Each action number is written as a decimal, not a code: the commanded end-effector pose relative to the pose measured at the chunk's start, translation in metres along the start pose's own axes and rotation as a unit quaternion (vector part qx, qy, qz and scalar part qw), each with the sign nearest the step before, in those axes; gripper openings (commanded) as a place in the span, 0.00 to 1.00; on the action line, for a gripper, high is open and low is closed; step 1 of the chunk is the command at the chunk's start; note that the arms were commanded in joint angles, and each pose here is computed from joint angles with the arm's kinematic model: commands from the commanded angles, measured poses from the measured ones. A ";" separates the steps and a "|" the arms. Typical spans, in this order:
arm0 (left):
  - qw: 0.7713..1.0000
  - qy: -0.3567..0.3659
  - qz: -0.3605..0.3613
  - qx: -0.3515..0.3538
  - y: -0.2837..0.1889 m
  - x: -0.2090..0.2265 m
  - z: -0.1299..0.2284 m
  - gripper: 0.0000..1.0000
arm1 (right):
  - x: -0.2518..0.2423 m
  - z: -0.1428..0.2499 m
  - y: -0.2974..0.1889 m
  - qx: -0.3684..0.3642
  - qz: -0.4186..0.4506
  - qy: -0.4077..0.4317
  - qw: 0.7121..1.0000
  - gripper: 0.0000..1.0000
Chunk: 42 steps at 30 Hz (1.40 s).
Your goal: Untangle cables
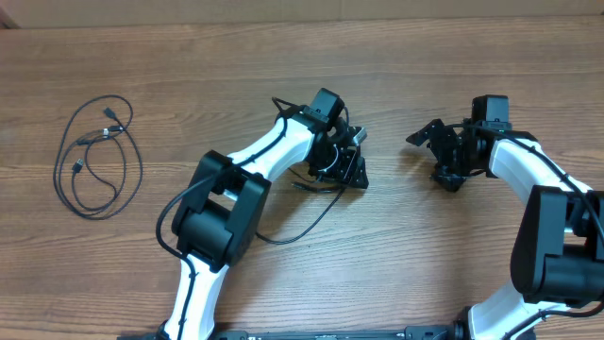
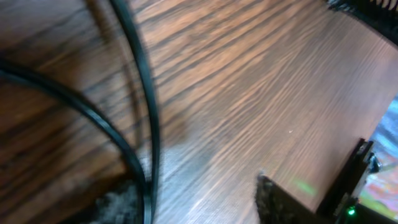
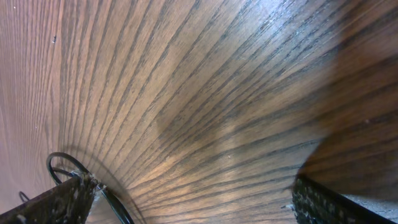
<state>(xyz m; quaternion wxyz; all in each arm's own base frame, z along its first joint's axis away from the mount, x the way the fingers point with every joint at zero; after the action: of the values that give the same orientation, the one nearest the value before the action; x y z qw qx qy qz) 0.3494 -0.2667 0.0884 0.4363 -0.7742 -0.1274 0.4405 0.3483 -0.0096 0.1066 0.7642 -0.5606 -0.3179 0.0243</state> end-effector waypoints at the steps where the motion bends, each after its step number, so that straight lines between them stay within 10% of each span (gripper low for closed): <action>1: 0.984 -0.059 -0.145 0.090 0.042 0.052 0.041 0.65 | -0.026 0.000 0.022 0.001 0.057 0.016 0.998 1.00; 30: 0.981 -0.065 -0.146 0.107 0.042 0.050 0.046 0.49 | -0.026 0.000 0.022 0.001 0.057 0.016 0.998 1.00; 34: 0.981 -0.067 -0.146 0.110 0.042 0.050 0.047 0.32 | -0.026 0.000 0.022 0.001 0.057 0.016 0.998 1.00; 42: 0.979 -0.091 -0.150 0.107 0.030 0.065 0.049 0.37 | -0.026 0.000 0.022 0.001 0.056 0.016 0.998 1.00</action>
<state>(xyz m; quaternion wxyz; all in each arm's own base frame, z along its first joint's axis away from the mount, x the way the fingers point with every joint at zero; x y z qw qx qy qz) 0.3495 -0.2636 0.0868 0.4614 -0.7547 -0.1627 0.4371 0.3484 -0.0095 0.1066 0.7641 -0.5609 -0.3178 0.0242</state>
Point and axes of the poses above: each gripper's point midway between its finger pads, its own y axis out along the fingers, its own x axis along the line the jaws close on, z = x × y, the point moved 10 cm from there along -y, back along the fingers, and after that the axes turned 15 degrees about y, right-handed, at the moved point
